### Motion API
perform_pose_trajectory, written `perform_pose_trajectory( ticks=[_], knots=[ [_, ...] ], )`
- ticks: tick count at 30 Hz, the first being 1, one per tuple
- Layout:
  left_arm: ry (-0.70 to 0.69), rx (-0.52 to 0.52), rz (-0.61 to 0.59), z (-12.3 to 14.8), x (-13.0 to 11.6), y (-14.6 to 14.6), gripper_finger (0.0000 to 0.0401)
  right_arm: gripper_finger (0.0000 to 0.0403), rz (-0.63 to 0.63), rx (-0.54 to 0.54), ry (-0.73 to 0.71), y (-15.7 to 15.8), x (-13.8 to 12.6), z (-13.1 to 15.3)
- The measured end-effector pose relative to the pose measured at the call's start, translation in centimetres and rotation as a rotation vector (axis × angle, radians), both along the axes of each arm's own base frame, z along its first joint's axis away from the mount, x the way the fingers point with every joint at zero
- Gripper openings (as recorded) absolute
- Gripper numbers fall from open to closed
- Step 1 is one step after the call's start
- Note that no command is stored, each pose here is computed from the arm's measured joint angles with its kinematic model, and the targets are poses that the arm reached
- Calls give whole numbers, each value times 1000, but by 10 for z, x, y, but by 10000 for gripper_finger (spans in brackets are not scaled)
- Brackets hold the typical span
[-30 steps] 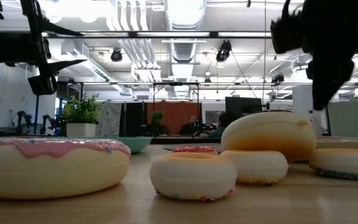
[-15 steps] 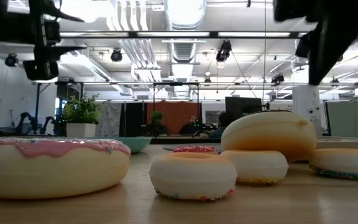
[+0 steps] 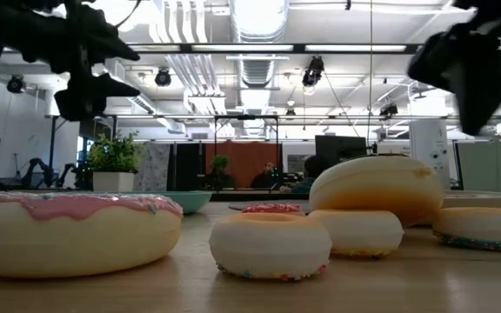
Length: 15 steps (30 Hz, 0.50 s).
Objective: Pick & Place donuts
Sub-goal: Put the small blue doughnut on the brown plate
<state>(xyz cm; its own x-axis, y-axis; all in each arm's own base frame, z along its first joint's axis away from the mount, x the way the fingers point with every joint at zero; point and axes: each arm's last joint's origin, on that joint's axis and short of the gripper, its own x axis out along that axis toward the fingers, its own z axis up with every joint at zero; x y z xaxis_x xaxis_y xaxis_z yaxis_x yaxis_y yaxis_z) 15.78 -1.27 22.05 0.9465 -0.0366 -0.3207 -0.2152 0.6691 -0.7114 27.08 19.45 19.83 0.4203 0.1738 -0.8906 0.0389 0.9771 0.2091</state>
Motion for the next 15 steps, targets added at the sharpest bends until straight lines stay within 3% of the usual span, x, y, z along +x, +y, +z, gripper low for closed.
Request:
perform_pose_trajectory(
  ticks=[6,12,15],
  knots=[
    [25,-13,-34,-4,1,-1,201,206,11,34,12,10,7,-21],
    [29,-13,-36,-5,1,-1,201,190,-7,-33,13,21,23,-36],
    [32,-16,-48,-6,1,-2,201,183,-6,-84,92,27,24,-44]
  ],
)
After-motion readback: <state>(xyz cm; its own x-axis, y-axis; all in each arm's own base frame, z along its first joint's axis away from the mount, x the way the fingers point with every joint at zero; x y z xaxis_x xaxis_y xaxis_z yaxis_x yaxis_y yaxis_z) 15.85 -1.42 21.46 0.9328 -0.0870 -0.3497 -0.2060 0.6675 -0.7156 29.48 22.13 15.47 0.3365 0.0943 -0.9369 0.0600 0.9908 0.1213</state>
